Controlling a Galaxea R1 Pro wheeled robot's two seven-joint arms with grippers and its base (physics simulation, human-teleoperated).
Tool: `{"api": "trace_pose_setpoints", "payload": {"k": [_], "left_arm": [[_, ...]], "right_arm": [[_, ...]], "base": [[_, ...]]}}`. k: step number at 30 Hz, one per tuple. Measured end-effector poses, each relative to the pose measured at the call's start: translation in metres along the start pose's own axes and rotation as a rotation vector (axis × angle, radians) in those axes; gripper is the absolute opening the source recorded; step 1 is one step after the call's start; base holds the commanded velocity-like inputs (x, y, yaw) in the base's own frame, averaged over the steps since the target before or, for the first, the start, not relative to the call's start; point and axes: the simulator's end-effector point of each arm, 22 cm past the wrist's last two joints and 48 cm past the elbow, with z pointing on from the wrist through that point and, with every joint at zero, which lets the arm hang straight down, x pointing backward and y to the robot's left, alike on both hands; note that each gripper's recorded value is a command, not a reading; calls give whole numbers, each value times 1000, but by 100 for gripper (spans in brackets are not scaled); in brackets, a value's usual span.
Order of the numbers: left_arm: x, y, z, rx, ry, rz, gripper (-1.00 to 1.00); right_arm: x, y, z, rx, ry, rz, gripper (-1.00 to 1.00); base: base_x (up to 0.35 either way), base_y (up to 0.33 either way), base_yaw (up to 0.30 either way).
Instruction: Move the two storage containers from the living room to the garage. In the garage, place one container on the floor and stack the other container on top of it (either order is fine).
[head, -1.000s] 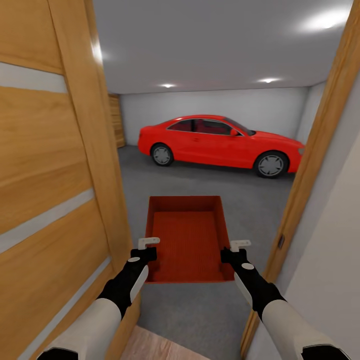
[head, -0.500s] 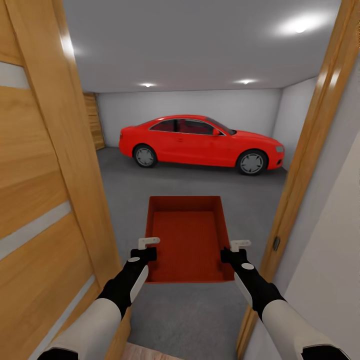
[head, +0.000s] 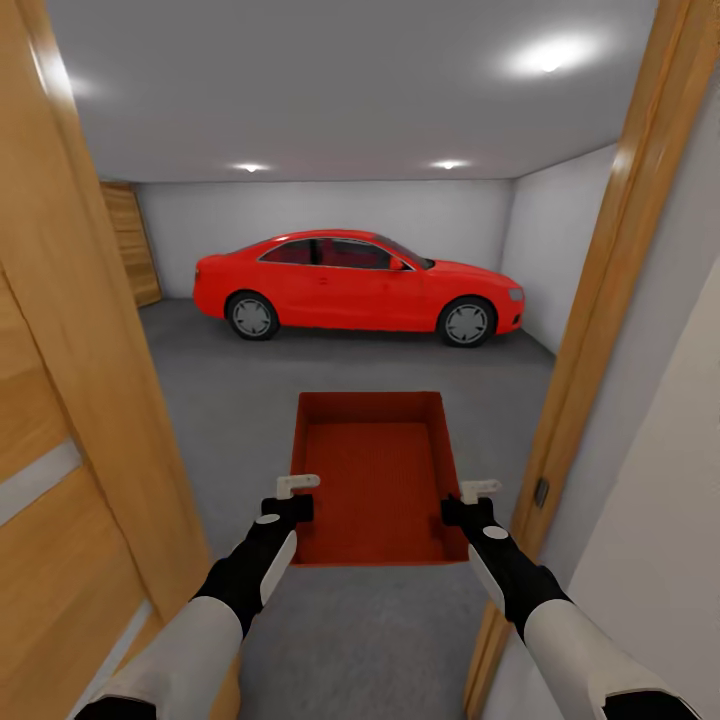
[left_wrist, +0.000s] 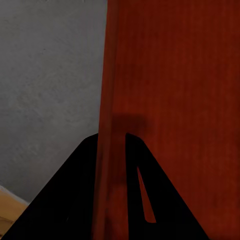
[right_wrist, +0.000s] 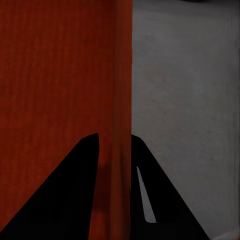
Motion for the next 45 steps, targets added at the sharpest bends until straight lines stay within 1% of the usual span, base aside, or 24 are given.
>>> {"api": "trace_pose_setpoints", "payload": {"k": [6, 18, 28, 36, 45], "left_arm": [[0, 0, 0, 0, 0, 0, -100], [0, 0, 0, 0, 0, 0, -100], [0, 0, 0, 0, 0, 0, -100], [1, 0, 0, 0, 2, 0, -100], [1, 0, 0, 0, 2, 0, -100]], "right_arm": [[0, 0, 0, 0, 0, 0, -100], [0, 0, 0, 0, 0, 0, -100], [0, 0, 0, -1, 0, 0, -100], [1, 0, 0, 0, 2, 0, -100], [1, 0, 0, -1, 2, -1, -100]], "base": [[162, 144, -200], [150, 130, -9], [8, 6, -2], [0, 0, -175], [0, 0, -25]]}}
